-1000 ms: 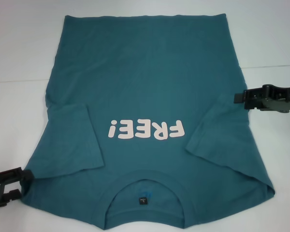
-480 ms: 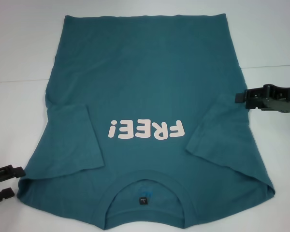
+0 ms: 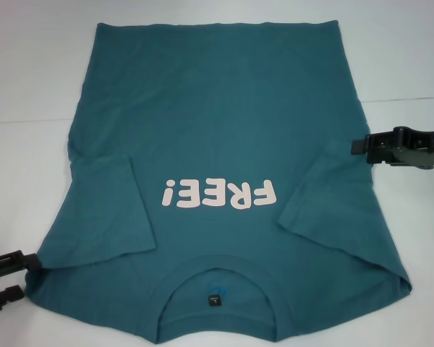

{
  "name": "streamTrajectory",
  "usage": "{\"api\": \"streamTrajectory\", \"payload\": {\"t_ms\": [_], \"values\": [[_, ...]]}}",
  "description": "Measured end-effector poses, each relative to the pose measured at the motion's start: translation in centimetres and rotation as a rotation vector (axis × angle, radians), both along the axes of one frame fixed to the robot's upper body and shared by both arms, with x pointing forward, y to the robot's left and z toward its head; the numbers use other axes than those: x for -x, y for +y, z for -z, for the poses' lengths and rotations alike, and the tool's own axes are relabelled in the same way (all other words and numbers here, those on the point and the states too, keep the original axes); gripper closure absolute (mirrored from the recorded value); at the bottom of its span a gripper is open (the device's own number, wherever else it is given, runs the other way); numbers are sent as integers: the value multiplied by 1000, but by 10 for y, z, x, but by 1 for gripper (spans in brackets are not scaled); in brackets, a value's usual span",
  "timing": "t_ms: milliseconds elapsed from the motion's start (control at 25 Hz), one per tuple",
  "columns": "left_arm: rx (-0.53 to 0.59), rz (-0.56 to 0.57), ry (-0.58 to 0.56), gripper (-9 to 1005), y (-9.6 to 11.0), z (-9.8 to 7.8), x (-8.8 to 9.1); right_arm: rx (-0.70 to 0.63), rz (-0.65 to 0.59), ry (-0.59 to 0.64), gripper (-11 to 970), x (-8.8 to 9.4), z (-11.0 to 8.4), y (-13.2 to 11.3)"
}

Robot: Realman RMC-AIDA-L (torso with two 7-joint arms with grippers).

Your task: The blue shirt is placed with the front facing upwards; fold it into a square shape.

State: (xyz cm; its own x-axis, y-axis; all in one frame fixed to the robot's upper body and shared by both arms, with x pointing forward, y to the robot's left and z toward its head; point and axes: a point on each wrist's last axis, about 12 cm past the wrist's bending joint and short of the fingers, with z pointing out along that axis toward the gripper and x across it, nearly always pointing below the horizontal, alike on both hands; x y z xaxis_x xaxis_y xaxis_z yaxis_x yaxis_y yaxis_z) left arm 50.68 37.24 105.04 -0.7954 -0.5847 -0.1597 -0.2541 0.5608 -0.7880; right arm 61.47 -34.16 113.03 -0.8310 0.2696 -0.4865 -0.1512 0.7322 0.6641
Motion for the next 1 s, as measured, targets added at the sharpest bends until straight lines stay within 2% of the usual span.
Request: {"api": "streamTrajectory", "payload": {"t_ms": [240, 600, 800, 1000], "values": [[6, 19, 4, 230, -7, 0, -3, 0, 1, -1, 451, 0, 0, 0], [17, 60, -1, 235, -20, -3, -18, -1, 2, -1, 452, 0, 0, 0], [5, 49, -7, 235, -17, -6, -22, -3, 5, -1, 452, 0, 0, -1], [-1, 26, 1, 235, -10, -6, -17, -7, 11, -2, 452, 1, 0, -2]]}}
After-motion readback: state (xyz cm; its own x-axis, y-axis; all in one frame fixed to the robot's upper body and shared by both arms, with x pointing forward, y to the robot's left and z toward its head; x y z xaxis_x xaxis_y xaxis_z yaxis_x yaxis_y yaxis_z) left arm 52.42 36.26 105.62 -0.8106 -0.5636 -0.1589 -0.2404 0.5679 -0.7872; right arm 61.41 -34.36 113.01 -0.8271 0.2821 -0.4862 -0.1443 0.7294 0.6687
